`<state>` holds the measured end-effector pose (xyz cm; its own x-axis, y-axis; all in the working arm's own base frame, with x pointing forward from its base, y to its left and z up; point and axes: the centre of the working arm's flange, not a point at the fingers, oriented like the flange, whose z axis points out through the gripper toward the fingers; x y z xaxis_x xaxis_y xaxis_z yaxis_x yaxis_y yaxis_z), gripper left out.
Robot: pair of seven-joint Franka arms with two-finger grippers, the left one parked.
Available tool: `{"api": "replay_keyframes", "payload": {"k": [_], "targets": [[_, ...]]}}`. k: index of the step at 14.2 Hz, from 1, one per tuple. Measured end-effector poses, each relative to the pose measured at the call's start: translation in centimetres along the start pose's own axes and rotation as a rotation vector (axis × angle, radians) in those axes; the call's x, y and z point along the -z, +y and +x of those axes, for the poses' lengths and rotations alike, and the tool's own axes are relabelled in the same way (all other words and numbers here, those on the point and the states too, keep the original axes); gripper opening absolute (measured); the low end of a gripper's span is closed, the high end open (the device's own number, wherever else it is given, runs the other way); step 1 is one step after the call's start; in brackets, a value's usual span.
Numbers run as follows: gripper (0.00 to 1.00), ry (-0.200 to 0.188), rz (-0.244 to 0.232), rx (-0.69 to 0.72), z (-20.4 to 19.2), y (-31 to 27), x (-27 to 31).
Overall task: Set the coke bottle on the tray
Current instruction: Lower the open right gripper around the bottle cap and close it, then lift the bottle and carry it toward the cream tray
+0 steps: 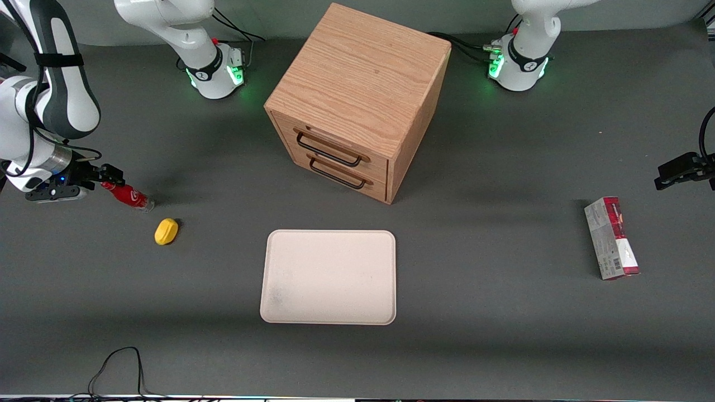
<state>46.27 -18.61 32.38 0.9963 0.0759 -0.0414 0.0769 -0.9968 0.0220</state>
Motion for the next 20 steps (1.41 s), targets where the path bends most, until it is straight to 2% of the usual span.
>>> {"api": "replay_keyframes", "payload": {"k": [2,6,7,12,14,16,20], "targets": [[0.84,0.001,0.000,0.001,0.0,0.0,0.0],[0.36,0.001,0.000,0.002,0.0,0.0,0.0],[0.32,0.001,-0.001,0.004,0.0,0.0,0.0],[0.32,0.003,-0.001,0.011,0.2,-0.3,0.3],[0.32,-0.015,0.009,0.020,0.9,-0.5,2.0],[0.32,-0.043,0.022,0.034,2.5,-0.7,6.6],[0.32,-0.046,0.015,0.019,5.4,-2.5,18.3]]}}
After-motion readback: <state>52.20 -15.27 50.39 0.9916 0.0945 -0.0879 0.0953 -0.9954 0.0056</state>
